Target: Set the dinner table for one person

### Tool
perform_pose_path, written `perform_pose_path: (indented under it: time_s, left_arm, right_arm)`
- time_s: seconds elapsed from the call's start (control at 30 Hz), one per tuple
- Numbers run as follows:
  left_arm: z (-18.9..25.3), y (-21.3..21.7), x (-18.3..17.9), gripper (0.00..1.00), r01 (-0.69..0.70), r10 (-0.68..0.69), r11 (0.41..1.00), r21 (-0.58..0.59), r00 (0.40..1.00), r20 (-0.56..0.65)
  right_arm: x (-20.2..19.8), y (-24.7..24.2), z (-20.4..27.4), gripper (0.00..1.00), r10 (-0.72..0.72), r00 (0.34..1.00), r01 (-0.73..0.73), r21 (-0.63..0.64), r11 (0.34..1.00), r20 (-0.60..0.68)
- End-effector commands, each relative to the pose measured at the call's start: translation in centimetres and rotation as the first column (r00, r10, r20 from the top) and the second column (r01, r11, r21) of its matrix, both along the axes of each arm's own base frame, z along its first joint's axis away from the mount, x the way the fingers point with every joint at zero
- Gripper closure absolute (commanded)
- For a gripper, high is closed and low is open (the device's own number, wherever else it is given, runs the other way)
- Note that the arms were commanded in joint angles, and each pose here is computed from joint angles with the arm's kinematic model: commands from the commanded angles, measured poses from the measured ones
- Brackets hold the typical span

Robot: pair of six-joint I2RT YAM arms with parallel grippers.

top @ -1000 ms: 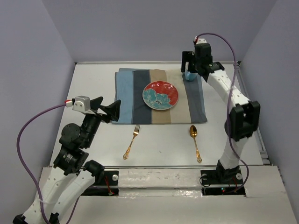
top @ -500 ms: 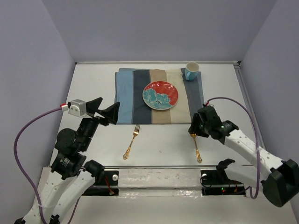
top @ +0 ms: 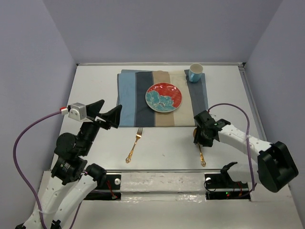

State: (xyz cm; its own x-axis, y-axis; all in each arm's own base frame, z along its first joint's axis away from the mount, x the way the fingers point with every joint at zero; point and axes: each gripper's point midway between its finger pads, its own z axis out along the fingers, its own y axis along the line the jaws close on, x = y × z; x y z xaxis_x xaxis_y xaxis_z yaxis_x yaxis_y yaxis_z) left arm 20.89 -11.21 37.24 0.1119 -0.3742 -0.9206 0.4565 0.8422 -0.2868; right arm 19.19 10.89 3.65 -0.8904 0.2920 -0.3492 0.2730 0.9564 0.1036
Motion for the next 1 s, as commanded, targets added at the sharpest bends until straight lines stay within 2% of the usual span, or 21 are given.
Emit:
perform_pose_path:
  time_s: [0.0,0.17,0.27,0.3,0.37,0.4,0.67,0.83,0.97]
  left_arm:
    - [2.5,0.3,-0.9,0.01,0.010,-0.007,0.999,-0.035,0.997,0.073]
    - [2.6,0.4,-1.0,0.01,0.011,-0.008,0.999,-0.038,0.997,0.077]
    - [2.7,0.4,-1.0,0.01,0.009,-0.006,0.999,-0.039,0.997,0.078]
    - [2.7,0.4,-1.0,0.01,0.012,-0.009,0.999,-0.039,0.997,0.078]
    - [2.6,0.4,-0.9,0.01,0.011,-0.008,0.999,-0.038,0.997,0.075]
    - [2.6,0.4,-1.0,0.01,0.011,-0.008,0.999,-0.038,0.997,0.077]
    - [2.4,0.4,-0.5,0.01,0.001,0.002,0.999,-0.034,0.998,0.066]
    - [2.3,0.4,-0.4,0.01,-0.001,0.003,0.999,-0.032,0.998,0.063]
    - [1.9,0.3,-0.1,0.01,-0.002,0.003,1.000,-0.024,0.999,0.052]
  right_arm:
    - [1.2,0.5,0.0,0.52,0.016,1.000,-0.015,-0.037,0.999,0.018]
    - [1.1,0.7,-1.1,0.60,0.033,0.999,-0.033,-0.039,0.999,0.000]
    - [1.2,1.0,-2.0,0.69,0.047,0.999,-0.048,-0.040,0.998,-0.025]
    - [1.2,1.2,-2.1,0.76,0.054,0.998,-0.055,-0.036,0.998,-0.032]
    - [1.3,1.6,-2.5,0.84,0.070,0.997,-0.072,-0.043,0.996,-0.042]
    - [1.3,1.8,-2.5,0.99,0.082,0.996,-0.084,-0.044,0.995,-0.042]
    - [0.8,2.6,-1.3,1.00,0.131,0.991,-0.132,-0.056,0.990,-0.020]
    - [3.3,5.1,3.2,1.00,0.212,0.970,-0.213,-0.003,0.977,0.116]
    - [6.6,5.8,5.8,1.00,0.239,0.951,-0.230,-0.068,0.971,0.197]
